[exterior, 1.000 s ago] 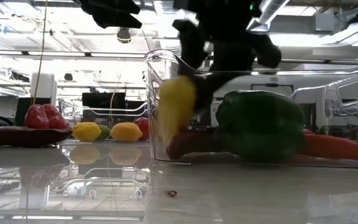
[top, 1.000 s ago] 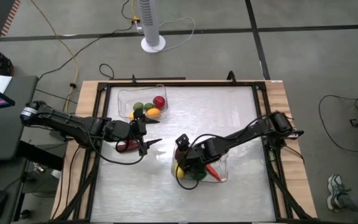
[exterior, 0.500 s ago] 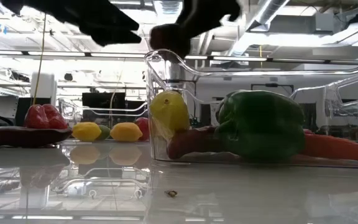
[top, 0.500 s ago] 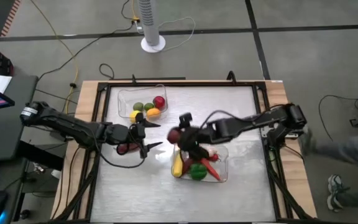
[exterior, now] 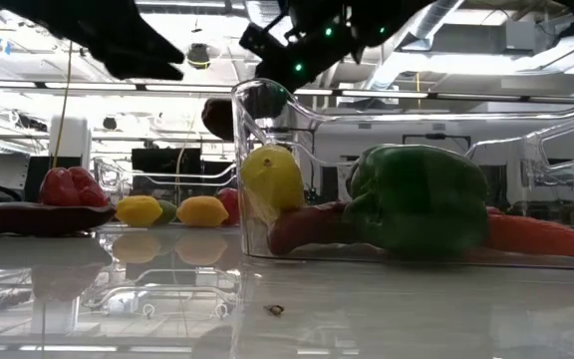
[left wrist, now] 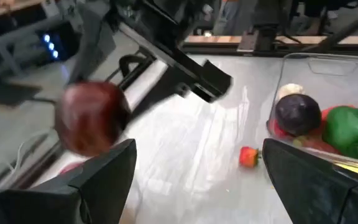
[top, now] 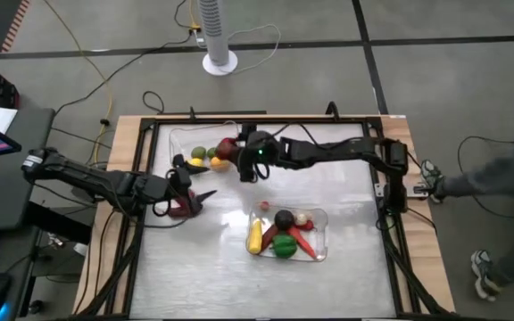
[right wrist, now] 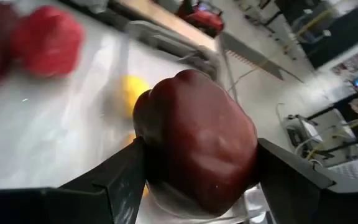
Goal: Sort produce into baskets
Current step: Put the red apple into the top transparent bin
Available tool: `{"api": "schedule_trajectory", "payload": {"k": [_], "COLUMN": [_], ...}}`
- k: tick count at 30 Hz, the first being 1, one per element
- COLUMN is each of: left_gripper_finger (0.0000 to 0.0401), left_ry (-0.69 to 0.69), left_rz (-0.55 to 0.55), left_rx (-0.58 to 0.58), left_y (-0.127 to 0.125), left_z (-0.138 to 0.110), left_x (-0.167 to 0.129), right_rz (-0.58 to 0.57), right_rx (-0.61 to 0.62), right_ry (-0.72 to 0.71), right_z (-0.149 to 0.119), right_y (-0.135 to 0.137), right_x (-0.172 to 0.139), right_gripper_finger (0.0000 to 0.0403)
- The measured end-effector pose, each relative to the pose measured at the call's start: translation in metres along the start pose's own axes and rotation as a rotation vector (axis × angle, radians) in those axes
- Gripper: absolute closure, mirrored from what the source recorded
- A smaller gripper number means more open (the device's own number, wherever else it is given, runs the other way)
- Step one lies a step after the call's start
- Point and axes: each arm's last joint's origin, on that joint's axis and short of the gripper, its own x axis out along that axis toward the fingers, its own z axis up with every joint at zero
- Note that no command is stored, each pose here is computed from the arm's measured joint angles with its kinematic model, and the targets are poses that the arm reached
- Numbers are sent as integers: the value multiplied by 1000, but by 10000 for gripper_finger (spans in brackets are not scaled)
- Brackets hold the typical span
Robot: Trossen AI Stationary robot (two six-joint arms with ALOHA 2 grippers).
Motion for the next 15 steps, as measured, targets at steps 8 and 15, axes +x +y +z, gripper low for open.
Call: {"api": "schedule_trajectory", "payload": {"k": [8,15], "left_gripper_finger": [66,66], "left_ry": [66,134], "left_rz": [14,-52], "left_rx": [-110,-128], "left_y": [11,8], "left_z": [-7,-12], "left_x": [-15,-13], "right_rz": [9,54], "right_rx": [158,141], "right_ry": [18,65], "right_z": [-19,-5], "right_y": [-24,-25], "right_x": [32,32], "right_gripper_finger": [99,42]}}
